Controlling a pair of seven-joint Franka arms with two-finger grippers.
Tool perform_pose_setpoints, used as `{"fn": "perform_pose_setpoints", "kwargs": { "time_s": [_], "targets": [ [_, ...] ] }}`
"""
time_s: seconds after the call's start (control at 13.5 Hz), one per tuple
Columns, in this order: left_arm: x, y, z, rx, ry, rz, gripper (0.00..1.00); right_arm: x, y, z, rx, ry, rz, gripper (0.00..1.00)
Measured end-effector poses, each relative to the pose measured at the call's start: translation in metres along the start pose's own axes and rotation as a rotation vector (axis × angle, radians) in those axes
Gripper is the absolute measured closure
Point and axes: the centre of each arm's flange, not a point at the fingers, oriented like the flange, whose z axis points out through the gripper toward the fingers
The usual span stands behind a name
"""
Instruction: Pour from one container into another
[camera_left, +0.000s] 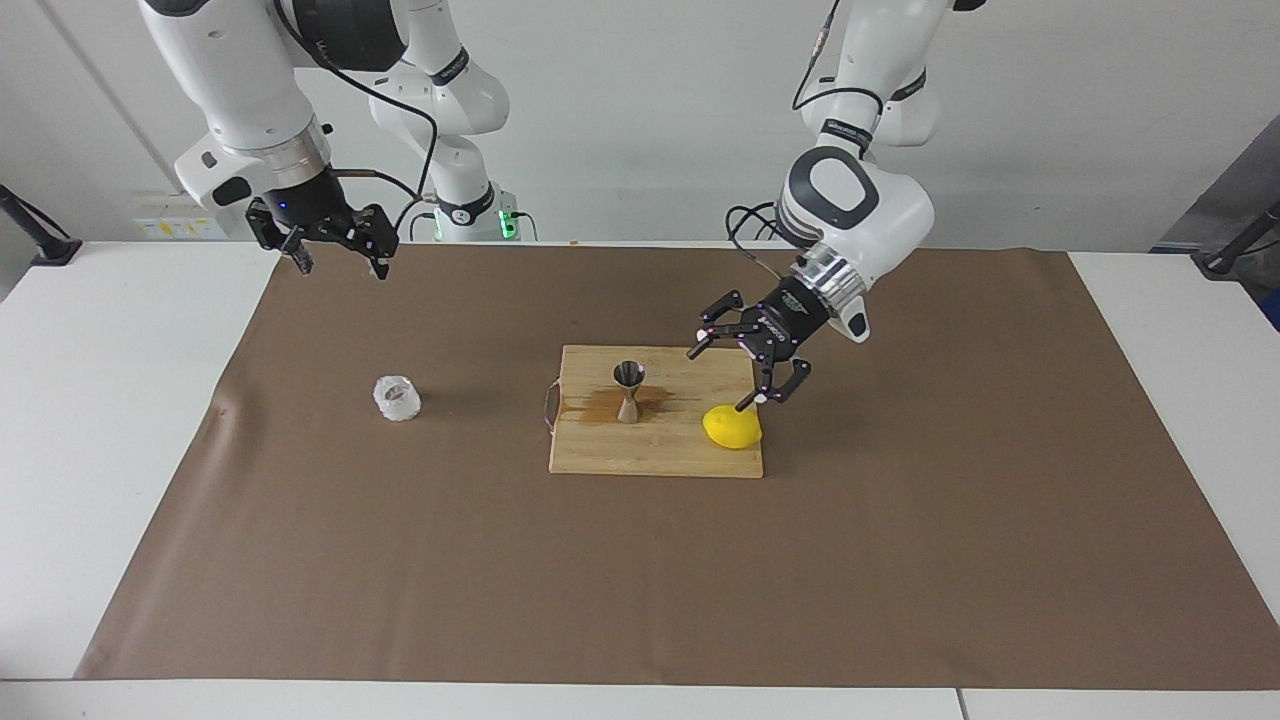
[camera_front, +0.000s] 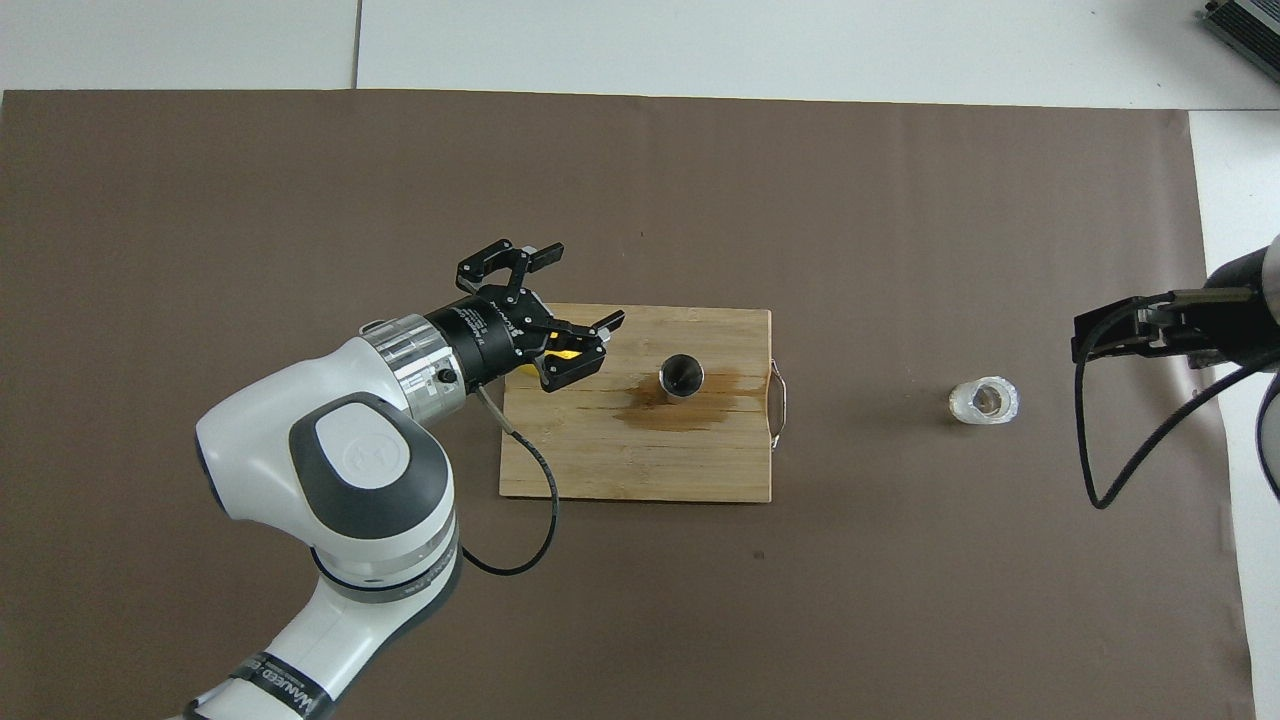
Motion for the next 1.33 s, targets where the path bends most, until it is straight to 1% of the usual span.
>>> {"fn": "perform_pose_setpoints", "kwargs": {
  "time_s": [0.15, 0.22, 0.3, 0.44, 0.52, 0.74, 1.04, 1.33],
  "targets": [
    [-0.003, 0.011, -0.007, 0.075, 0.045, 0.043, 0.0, 0.0, 0.0, 0.0, 0.0, 0.0, 0.0, 0.0],
    [-0.009, 0.013, -0.009, 0.111, 0.085, 0.07, 0.0, 0.0, 0.0, 0.0, 0.0, 0.0, 0.0, 0.0],
    [-0.015, 0.013, -0.01, 0.135, 0.128, 0.095, 0.0, 0.0, 0.0, 0.0, 0.0, 0.0, 0.0, 0.0],
    [-0.023, 0.011, -0.011, 0.163, 0.185, 0.148, 0.0, 0.0, 0.0, 0.0, 0.0, 0.0, 0.0, 0.0],
    [-0.025, 0.009, -0.01, 0.193, 0.222, 0.192, 0.0, 0.0, 0.0, 0.0, 0.0, 0.0, 0.0, 0.0],
    [-0.028, 0.009, -0.015, 0.249, 0.346, 0.319, 0.0, 0.0, 0.0, 0.0, 0.0, 0.0, 0.0, 0.0],
    [-0.033, 0.017, -0.032, 0.343, 0.565, 0.528, 0.0, 0.0, 0.0, 0.0, 0.0, 0.0, 0.0, 0.0],
    [-0.037, 0.017, -0.044, 0.445, 0.714, 0.772, 0.0, 0.0, 0.0, 0.0, 0.0, 0.0, 0.0, 0.0]
  ]
}}
